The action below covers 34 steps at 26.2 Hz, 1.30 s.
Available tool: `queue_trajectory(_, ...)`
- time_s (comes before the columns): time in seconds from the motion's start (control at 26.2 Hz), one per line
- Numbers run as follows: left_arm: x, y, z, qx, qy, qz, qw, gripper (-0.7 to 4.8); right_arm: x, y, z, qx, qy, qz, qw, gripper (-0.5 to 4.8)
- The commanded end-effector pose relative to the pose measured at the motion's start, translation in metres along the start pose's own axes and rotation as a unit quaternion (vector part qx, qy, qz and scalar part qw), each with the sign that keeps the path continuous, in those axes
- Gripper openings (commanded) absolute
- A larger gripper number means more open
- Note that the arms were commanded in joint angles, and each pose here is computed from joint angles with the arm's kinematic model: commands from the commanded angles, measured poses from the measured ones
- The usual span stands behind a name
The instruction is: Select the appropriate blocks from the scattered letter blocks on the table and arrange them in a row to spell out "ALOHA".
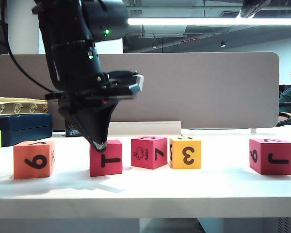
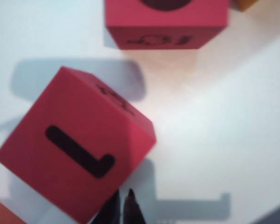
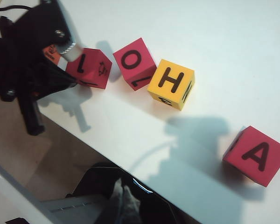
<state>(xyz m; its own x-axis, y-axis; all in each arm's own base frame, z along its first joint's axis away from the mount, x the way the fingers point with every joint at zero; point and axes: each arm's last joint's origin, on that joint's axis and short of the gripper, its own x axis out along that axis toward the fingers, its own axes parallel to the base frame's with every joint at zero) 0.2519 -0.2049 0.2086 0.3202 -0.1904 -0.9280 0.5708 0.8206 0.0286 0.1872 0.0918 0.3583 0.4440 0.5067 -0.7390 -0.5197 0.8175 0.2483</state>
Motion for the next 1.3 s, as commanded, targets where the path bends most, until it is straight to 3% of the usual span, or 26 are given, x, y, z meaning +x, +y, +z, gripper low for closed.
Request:
queue_trajectory(0.04,0.008,0.003,0.001,0.000,0.007,0.013,1.000,0.11,-0.001,0.001,0.000,-0.003,-0.004,0.001,1.000,-0.06)
queue_trajectory(0.8,0.026,0.018,0.014,-0.013,-0.039,0.026,0.999,-0.05,-0.001,0.000,0.001,-0.004,-0.007,0.000,1.000,-0.06)
queue_trajectory(1.3,0.027,0.019,0.019,-0.010,-0.066,0.014,0.998,-0.05,0.015,-0.004,0.007,0.002,0.010,0.001,1.000,-0.06)
